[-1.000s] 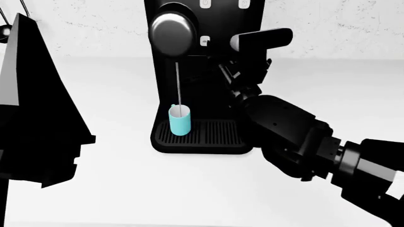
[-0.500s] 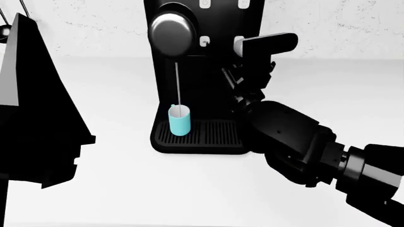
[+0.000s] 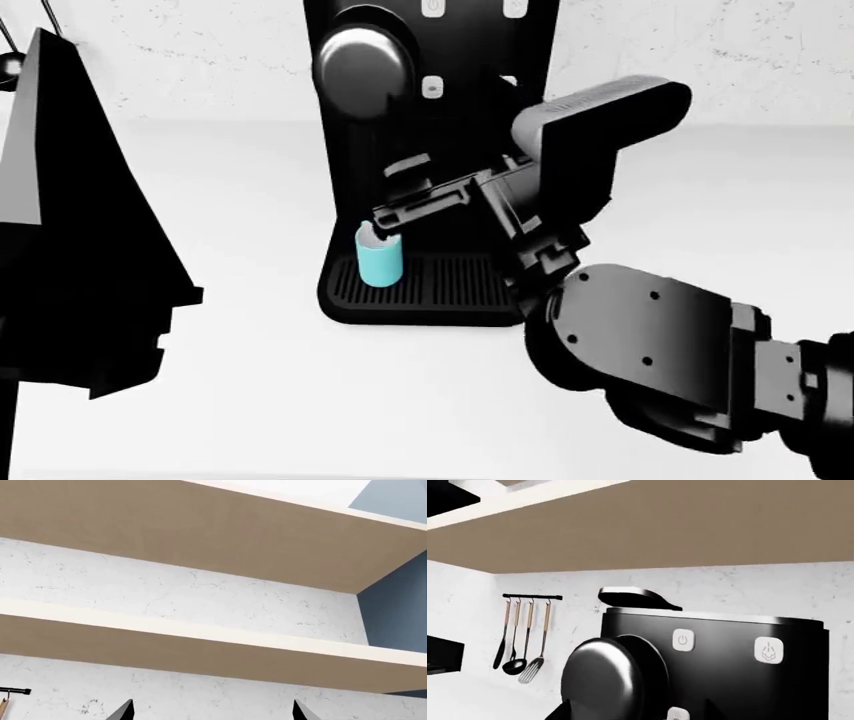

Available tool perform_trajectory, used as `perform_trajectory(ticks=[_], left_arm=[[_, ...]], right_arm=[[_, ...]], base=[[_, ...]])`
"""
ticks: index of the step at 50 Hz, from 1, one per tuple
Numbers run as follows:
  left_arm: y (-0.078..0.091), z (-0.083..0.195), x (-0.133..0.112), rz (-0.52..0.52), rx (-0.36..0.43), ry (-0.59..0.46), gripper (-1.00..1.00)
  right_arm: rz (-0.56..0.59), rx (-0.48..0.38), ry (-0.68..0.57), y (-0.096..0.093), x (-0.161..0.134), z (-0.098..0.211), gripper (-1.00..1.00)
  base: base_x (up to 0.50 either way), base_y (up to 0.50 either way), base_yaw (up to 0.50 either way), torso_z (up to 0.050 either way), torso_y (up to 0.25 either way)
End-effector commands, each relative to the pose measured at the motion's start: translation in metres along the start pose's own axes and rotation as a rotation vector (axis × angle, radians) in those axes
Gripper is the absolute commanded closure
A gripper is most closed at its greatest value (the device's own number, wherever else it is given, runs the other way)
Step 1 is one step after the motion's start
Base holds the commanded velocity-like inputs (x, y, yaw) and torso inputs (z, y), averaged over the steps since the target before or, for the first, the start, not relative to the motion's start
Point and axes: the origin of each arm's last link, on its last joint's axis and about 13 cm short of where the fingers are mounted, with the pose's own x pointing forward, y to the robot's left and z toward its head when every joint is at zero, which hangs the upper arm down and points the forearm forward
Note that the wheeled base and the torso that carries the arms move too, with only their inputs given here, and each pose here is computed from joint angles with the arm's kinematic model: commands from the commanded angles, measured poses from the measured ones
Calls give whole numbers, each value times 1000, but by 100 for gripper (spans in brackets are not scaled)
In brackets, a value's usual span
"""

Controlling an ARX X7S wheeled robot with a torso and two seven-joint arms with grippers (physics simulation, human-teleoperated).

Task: Pick the mug from the cabinet, place it under the coffee machine dispenser, and press the start button.

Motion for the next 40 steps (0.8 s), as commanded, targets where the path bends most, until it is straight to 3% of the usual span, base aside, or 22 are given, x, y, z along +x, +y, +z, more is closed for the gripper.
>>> perform_trajectory(ticks=[1,19,26,40], left_arm=[[0,0,0,2,1,-1,-100],[3,1,2,23,9,-10,-100],[1,1,1,14,12,-11,-100],[1,9,-4,6,-3,-101,-100]], right_arm=[[37,-23,-99,9,-25,28,-100],[-14,-93,-297,14,-85,80,-100],[-90,-116,-360,13,-116,84,-100],[-227,-147,-424,4,-145,84,-100]], base=[[0,0,0,0,0],[0,0,0,0,0],[0,0,0,0,0],[0,0,0,0,0]])
